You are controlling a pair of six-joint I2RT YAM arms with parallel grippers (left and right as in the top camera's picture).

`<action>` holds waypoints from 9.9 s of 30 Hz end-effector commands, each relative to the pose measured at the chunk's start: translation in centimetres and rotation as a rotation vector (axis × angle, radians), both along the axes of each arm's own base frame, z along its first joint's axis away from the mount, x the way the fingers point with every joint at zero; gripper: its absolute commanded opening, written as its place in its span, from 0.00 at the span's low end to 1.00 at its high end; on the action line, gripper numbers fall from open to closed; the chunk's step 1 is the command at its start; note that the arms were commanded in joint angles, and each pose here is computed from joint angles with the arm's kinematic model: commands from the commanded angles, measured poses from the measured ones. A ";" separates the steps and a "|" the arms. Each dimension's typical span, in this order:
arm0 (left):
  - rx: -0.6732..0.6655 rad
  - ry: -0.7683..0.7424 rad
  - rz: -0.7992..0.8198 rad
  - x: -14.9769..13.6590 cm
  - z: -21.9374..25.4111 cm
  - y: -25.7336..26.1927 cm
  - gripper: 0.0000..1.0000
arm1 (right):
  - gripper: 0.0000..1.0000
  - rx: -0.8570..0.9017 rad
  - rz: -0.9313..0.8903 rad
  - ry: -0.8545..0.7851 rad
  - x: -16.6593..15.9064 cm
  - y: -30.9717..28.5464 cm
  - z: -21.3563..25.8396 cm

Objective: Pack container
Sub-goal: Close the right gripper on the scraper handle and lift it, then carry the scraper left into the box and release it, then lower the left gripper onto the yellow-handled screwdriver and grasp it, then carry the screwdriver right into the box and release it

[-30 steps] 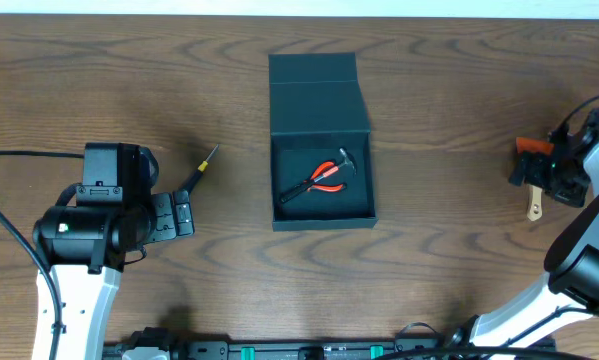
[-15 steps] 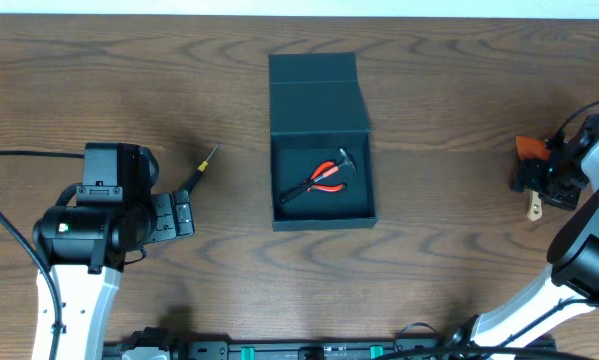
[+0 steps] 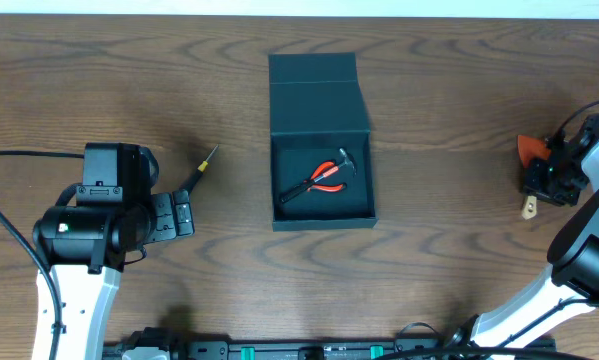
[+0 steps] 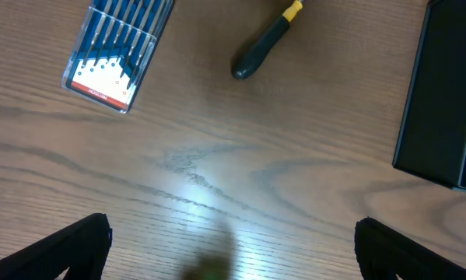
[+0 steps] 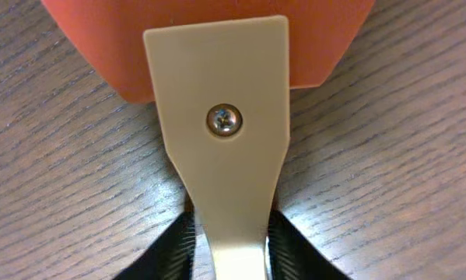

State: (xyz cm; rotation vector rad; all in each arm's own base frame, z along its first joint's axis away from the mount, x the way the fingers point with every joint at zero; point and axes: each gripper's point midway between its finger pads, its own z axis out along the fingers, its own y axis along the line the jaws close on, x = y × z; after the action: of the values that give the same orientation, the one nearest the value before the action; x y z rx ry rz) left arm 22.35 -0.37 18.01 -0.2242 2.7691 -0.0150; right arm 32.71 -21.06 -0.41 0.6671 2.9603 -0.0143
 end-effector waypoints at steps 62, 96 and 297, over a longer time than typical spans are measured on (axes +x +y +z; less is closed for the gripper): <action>0.007 -0.110 0.308 -2.9 2.8 5.9 0.98 | 0.01 0.039 1.578 -0.084 2.2 41.9 15.1; 0.006 -0.101 0.308 -3.1 2.7 5.9 0.98 | 0.77 0.086 1.554 0.034 -0.3 41.1 7.9; 0.398 0.199 -1.369 10.7 -4.8 -20.1 0.99 | 0.99 -0.158 -0.018 -0.274 1.6 7.3 28.2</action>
State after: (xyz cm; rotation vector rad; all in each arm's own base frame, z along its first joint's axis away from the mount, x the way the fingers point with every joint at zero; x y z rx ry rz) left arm 31.88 -22.39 7.35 1.9344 2.4872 0.0287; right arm 34.51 -13.56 27.92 0.6276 2.6489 -0.1307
